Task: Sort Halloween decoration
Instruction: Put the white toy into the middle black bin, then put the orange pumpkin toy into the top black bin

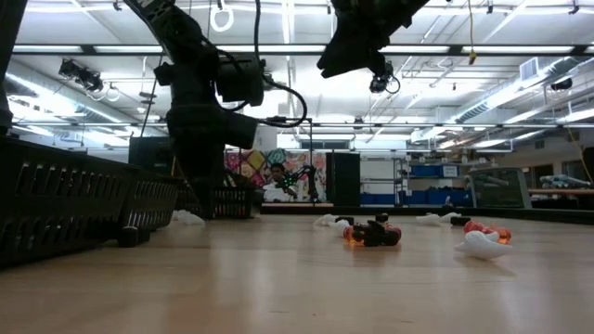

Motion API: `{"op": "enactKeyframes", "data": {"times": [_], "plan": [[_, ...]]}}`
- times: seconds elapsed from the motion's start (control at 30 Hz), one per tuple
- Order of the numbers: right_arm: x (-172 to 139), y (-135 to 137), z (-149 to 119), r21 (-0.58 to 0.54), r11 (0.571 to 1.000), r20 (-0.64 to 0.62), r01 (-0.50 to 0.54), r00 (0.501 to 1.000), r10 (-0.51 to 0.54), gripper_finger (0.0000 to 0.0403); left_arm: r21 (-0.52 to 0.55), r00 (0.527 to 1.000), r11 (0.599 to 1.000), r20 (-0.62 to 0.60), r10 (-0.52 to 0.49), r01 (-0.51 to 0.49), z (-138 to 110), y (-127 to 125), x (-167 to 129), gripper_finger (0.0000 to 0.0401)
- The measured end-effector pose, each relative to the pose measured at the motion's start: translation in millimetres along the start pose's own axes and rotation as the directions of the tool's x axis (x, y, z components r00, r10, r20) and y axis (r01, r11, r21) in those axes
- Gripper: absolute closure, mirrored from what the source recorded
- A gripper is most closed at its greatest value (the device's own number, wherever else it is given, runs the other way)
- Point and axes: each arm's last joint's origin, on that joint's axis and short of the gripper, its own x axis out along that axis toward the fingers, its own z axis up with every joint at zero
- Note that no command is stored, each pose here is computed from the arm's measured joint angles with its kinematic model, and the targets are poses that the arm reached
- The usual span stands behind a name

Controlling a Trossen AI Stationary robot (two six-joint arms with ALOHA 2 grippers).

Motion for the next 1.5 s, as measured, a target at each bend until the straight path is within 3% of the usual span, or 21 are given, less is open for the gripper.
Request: {"op": "enactKeyframes", "data": {"times": [0.2,0.33,0.47,0.57,0.73,0.9,1.07,1.17,1.4,1.5], "plan": [[-5,15,-17,-0.042,0.994,-0.150,-0.105,0.984,0.098,0.0290,0.009,0.999,0.999,0.039,-0.035,0.034,-3,-10,-21,0.0401],[2,33,-46,-0.100,0.973,-0.230,-0.206,0.957,0.179,0.0290,0.110,0.986,0.993,0.158,-0.050,0.033,-6,-27,-50,0.0401],[16,51,-76,-0.152,0.946,-0.141,-0.288,0.953,0.267,0.0290,0.243,0.936,0.969,0.333,-0.116,0.034,-13,-49,-78,0.0401],[24,56,-101,-0.163,0.934,-0.086,-0.319,0.947,0.308,0.0283,0.253,0.901,0.966,0.407,-0.152,0.049,-30,-58,-82,0.0401],[32,56,-140,-0.113,0.947,-0.082,-0.301,0.953,0.293,0.0242,0.138,0.852,0.988,0.506,-0.133,0.073,-58,-65,-80,0.0401],[38,66,-178,-0.084,0.948,-0.182,-0.306,0.940,0.288,0.0198,0.066,0.812,0.995,0.574,-0.103,0.080,-77,-76,-90,0.0401],[24,86,-209,-0.116,0.962,-0.135,-0.248,0.963,0.232,0.0194,0.039,0.780,0.995,0.618,-0.093,0.087,-90,-86,-103,0.0401],[14,91,-226,-0.110,0.969,-0.055,-0.222,0.975,0.217,0.0197,0.033,0.784,0.997,0.616,-0.077,0.072,-96,-88,-104,0.0401],[11,74,-261,0.024,0.988,-0.093,-0.151,0.984,0.153,0.0180,0.022,0.811,0.999,0.584,-0.043,0.037,-100,-87,-102,0.0401],[10,69,-266,0.029,0.989,-0.067,-0.146,0.987,0.148,0.0167,0.013,0.816,0.999,0.577,-0.037,0.037,-101,-86,-102,0.0399]]}}
